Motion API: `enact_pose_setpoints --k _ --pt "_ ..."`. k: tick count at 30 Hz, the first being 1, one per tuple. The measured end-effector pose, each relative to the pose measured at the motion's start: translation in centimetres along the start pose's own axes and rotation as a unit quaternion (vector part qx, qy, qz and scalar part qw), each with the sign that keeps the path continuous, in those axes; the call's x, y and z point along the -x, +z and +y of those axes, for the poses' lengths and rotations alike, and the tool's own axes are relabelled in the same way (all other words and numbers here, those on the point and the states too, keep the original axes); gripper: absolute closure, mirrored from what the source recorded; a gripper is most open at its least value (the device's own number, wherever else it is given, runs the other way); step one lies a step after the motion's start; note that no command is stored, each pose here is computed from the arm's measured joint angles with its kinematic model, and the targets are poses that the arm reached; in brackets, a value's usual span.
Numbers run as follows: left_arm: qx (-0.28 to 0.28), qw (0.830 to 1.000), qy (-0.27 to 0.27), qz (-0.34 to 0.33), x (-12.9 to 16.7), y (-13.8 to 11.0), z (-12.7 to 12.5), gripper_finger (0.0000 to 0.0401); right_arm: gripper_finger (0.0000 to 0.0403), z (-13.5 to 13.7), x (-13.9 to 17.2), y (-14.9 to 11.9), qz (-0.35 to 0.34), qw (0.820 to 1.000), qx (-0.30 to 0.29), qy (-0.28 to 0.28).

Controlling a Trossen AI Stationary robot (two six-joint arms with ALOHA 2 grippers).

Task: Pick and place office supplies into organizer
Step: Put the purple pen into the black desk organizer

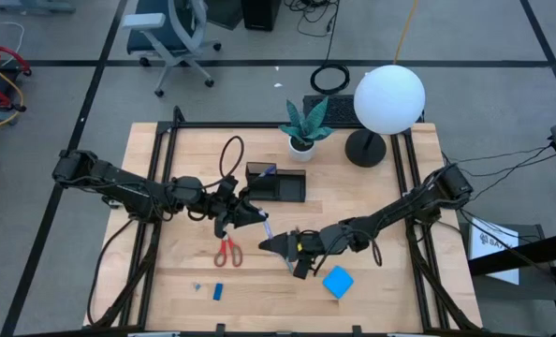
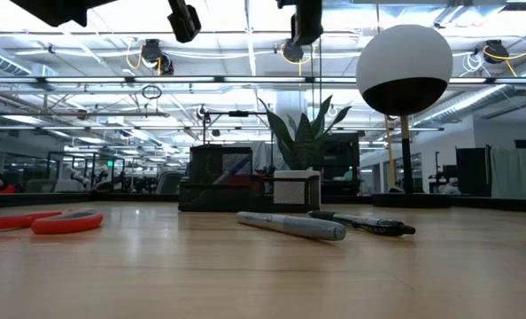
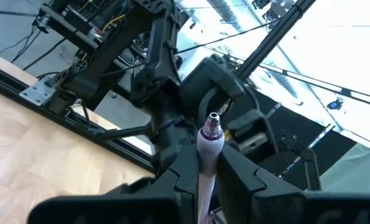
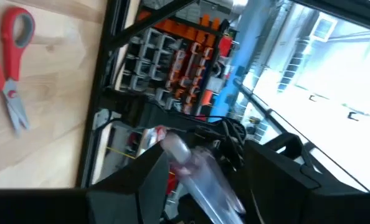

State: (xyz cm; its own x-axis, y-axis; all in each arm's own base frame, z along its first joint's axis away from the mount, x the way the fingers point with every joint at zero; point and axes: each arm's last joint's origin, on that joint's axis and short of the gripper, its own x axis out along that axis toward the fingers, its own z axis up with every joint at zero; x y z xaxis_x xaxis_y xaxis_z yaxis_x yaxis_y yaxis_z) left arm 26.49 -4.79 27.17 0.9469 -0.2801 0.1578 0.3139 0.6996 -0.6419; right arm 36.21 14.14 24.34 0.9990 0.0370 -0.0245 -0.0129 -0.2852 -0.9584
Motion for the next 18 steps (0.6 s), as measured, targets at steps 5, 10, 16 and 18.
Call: enact_pose_setpoints --k 5,10,16,18 --pt "-0.004 1.0 -0.003 0.002 0.0 -0.01 -0.02 0.036 0.0238 0.46 -0.29 0.24 0.001 1.0 -0.003 -0.003" --pt "-0.003 1.0 0.0 0.006 0.0 -0.08 0.04 0.0358 0.0301 0.32 -0.23 0.2 0.002 1.0 -0.018 -0.005" --pt "0.008 1.0 0.01 0.015 0.02 -0.31 0.26 0.0353 0.0385 0.0 -0.13 0.24 -0.002 1.0 -0.022 -0.013" --pt "0.007 1.0 0.011 0.014 0.02 -0.3 0.27 0.0352 0.0386 -0.06 -0.13 0.21 -0.002 1.0 -0.024 -0.014"
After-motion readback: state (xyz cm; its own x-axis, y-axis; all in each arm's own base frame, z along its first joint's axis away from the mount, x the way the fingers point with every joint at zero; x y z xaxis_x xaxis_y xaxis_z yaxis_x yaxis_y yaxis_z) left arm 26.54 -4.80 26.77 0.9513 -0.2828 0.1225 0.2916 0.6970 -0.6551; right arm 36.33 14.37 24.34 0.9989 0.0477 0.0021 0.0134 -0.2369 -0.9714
